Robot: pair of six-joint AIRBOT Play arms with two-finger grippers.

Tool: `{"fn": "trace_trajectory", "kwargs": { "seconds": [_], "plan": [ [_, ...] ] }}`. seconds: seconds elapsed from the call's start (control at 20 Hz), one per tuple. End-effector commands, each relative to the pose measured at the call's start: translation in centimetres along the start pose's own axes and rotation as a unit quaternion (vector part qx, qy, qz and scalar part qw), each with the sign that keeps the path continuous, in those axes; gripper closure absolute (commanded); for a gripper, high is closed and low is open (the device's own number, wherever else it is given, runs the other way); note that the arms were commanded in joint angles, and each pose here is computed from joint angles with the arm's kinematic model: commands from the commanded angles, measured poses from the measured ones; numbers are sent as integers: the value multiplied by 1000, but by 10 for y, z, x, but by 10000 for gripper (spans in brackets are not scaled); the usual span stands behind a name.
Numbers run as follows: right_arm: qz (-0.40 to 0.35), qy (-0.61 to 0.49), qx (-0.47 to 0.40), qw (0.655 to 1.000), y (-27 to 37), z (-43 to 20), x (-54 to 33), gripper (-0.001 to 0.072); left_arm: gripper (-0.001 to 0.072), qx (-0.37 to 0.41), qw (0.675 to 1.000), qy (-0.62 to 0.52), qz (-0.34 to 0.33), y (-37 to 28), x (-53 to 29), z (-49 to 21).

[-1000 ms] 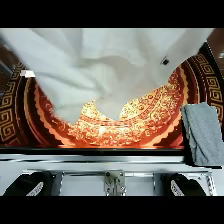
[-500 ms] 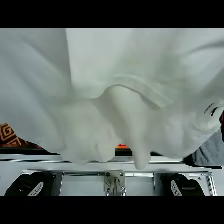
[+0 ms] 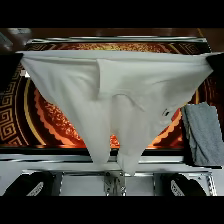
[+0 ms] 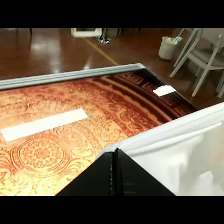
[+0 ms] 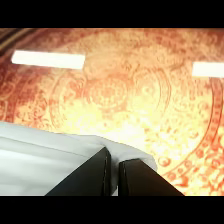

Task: Fold the shirts.

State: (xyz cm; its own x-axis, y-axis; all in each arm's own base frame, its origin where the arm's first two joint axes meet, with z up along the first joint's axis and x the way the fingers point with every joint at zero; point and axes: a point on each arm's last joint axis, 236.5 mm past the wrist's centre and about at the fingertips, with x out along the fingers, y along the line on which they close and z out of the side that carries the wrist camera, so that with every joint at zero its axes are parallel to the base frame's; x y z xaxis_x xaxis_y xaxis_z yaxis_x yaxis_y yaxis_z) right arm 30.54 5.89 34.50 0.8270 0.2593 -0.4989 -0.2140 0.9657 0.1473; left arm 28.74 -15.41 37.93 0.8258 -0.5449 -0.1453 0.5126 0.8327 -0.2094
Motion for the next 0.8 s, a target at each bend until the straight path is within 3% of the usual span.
{"fn": "trace_trajectory", "kwargs": {
  "seconds": [0.0,0.25,0.5,0.7,0.75],
  "plan": [
    [-45,75,29,996,-53,-23,107,641,674,-24,998,8,50,50,65,-31],
    [-22,41,122,991,-86,-27,269,641,674,-125,986,-26,104,123,177,-71],
    [20,141,231,962,-85,-120,370,640,673,-280,942,96,156,168,253,-218],
    [35,240,258,935,-71,-192,397,638,672,-342,898,203,188,173,255,-302],
    [44,241,270,931,-68,-191,396,567,590,-353,889,219,192,175,249,-307]
  ]
}}
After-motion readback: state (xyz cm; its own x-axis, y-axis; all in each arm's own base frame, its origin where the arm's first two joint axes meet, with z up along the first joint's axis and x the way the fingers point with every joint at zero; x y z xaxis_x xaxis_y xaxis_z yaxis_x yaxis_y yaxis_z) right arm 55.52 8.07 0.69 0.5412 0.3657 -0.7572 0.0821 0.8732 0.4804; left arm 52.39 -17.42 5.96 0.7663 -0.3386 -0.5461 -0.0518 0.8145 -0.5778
